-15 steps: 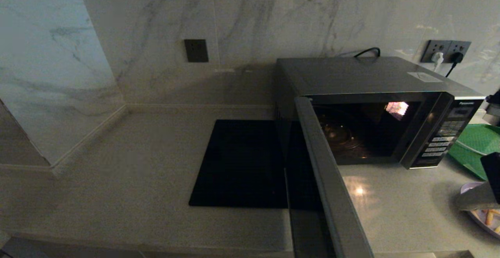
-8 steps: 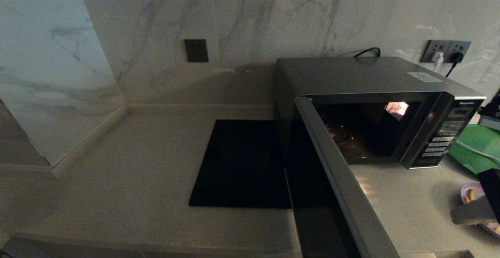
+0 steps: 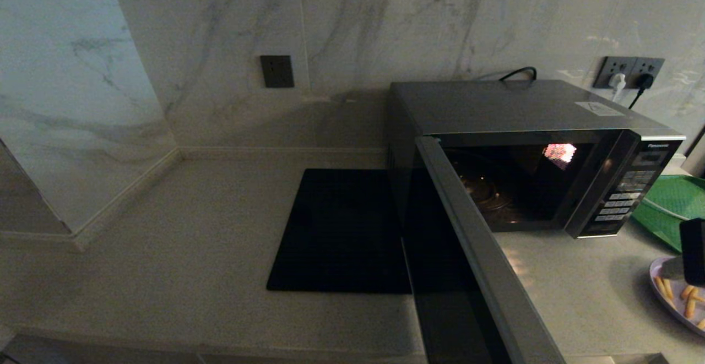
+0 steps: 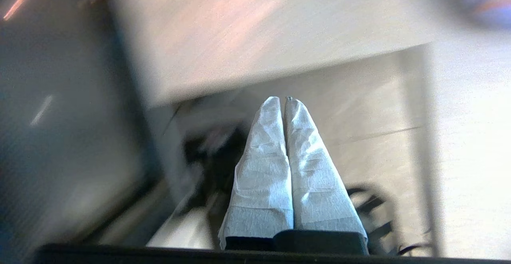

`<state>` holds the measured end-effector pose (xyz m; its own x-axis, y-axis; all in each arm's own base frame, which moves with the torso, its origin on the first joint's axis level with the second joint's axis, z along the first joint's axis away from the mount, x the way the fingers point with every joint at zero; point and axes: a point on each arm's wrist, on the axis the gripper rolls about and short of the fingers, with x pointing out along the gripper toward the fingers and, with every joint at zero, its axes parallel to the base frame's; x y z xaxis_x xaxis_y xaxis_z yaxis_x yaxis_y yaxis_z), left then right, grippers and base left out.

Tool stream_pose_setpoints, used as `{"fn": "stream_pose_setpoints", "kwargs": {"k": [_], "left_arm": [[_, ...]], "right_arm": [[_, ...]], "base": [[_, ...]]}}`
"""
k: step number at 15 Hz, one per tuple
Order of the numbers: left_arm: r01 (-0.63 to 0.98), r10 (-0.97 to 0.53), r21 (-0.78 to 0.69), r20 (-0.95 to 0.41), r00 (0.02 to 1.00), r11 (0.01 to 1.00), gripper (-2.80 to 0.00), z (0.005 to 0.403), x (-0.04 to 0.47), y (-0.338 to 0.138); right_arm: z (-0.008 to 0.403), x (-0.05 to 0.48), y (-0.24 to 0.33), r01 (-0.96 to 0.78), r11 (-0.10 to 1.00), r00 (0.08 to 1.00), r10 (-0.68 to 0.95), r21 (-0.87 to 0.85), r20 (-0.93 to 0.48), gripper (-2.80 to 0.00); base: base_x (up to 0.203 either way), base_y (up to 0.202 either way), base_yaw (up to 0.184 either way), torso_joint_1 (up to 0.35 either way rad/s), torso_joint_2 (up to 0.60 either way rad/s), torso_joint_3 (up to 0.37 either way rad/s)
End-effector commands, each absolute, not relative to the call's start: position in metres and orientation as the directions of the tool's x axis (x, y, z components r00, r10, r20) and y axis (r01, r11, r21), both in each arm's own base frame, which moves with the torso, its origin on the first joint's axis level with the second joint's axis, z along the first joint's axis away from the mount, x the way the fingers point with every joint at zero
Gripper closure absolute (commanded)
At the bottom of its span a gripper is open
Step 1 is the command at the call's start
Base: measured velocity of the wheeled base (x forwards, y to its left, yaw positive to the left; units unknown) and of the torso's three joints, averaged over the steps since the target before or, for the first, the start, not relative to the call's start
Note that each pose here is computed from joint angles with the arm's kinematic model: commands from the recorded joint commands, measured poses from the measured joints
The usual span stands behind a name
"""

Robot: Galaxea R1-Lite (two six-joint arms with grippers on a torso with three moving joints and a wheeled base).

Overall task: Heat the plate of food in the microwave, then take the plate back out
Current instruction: Put the plate in the microwave oven

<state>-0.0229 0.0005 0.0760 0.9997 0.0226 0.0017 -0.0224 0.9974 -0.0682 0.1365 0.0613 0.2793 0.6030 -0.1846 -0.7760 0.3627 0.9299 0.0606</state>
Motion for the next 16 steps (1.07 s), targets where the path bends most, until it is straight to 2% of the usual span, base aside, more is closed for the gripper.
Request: {"fn": "stream_pose_setpoints", "kwargs": {"k": [1, 5, 9, 11, 13, 16], "left_arm": [[-0.023, 0.023, -0.069, 0.002, 1.0, 0.997, 0.0, 0.076, -0.023, 0.001], [-0.023, 0.023, -0.069, 0.002, 1.0, 0.997, 0.0, 0.076, -0.023, 0.001], [-0.023, 0.023, -0.069, 0.002, 1.0, 0.997, 0.0, 0.076, -0.023, 0.001], [-0.023, 0.023, -0.069, 0.002, 1.0, 0.997, 0.0, 0.076, -0.023, 0.001], [-0.023, 0.023, -0.069, 0.002, 1.0, 0.997, 0.0, 0.076, -0.023, 0.001], [-0.023, 0.023, -0.069, 0.002, 1.0, 0.997, 0.0, 0.076, -0.023, 0.001]], "right_arm": [[0.284, 0.13, 0.032, 0.516, 0.856, 0.603, -0.328, 0.042, -0.727, 0.0], [0.299, 0.124, -0.021, 0.742, 0.669, 0.51, -0.525, 0.04, -0.681, 0.0], [0.297, 0.116, -0.075, 0.895, 0.435, 0.365, -0.589, 0.097, -0.721, 0.0], [0.304, 0.116, -0.107, 0.906, 0.367, 0.412, -0.653, 0.21, -0.636, 0.0], [0.317, 0.112, -0.133, 0.874, 0.393, 0.486, -0.723, 0.285, -0.491, 0.0], [0.346, 0.096, -0.138, 0.847, 0.446, 0.525, -0.79, 0.29, -0.316, 0.0]], "base": [[0.0, 0.0, 0.0, 0.0, 0.0, 0.0], [0.0, 0.0, 0.0, 0.0, 0.0, 0.0], [0.0, 0.0, 0.0, 0.0, 0.0, 0.0], [0.0, 0.0, 0.0, 0.0, 0.0, 0.0], [0.0, 0.0, 0.0, 0.0, 0.0, 0.0], [0.0, 0.0, 0.0, 0.0, 0.0, 0.0]]}}
